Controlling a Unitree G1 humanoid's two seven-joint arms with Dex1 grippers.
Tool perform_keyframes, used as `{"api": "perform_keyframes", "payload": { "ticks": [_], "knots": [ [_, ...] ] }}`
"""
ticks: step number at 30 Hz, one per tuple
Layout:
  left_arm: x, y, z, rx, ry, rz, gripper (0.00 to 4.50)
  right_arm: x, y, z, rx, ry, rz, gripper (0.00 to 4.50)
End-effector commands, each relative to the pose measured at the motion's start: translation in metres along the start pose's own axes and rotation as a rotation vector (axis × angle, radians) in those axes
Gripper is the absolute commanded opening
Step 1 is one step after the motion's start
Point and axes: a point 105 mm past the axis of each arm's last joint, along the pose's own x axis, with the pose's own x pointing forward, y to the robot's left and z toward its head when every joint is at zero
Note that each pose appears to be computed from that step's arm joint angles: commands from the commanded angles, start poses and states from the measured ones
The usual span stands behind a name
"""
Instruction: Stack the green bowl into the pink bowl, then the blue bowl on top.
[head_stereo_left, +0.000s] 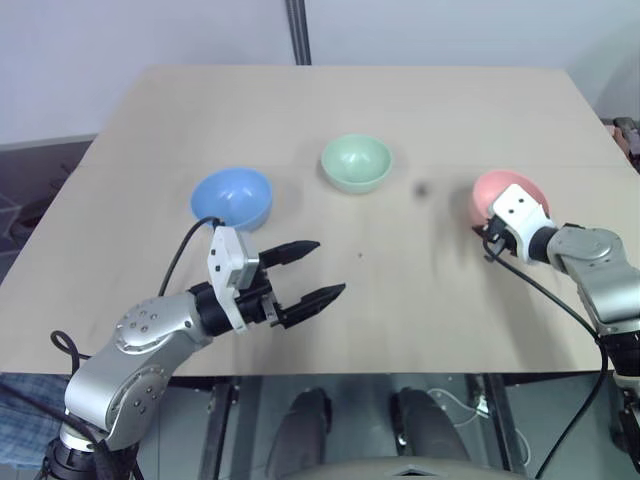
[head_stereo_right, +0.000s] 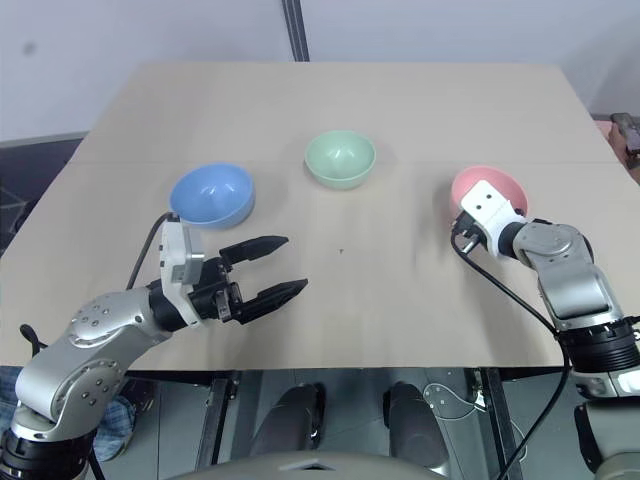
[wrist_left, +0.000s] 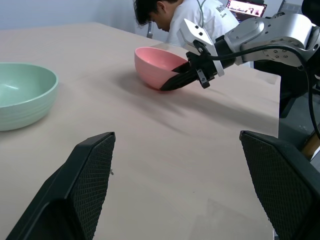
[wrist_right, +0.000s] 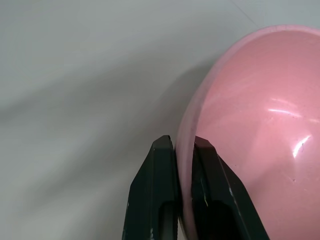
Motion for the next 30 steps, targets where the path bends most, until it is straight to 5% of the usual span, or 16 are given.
{"api": "perform_keyframes", "payload": {
  "ticks": [1,12,19,28,30],
  "knots": [
    [0.0,-0.004,0.004,0.009,-0.011,-0.011,4.24,-0.011,0.026,0.053,-0.114,-0.225,0.122,0.12],
    [-0.001,-0.004,0.001,0.007,-0.008,-0.021,4.24,-0.003,0.111,0.093,-0.269,-0.269,0.403,0.12],
    [0.0,-0.005,0.0,0.007,-0.004,-0.021,4.24,0.005,0.125,0.097,-0.294,-0.269,0.431,0.12],
    [-0.002,-0.006,-0.001,0.007,-0.002,-0.016,4.24,0.005,0.122,0.1,-0.271,-0.282,0.416,4.47],
    [-0.002,-0.006,-0.001,0.007,-0.001,-0.015,4.24,0.0,0.119,0.103,-0.232,-0.299,0.428,4.47]
  ]
}}
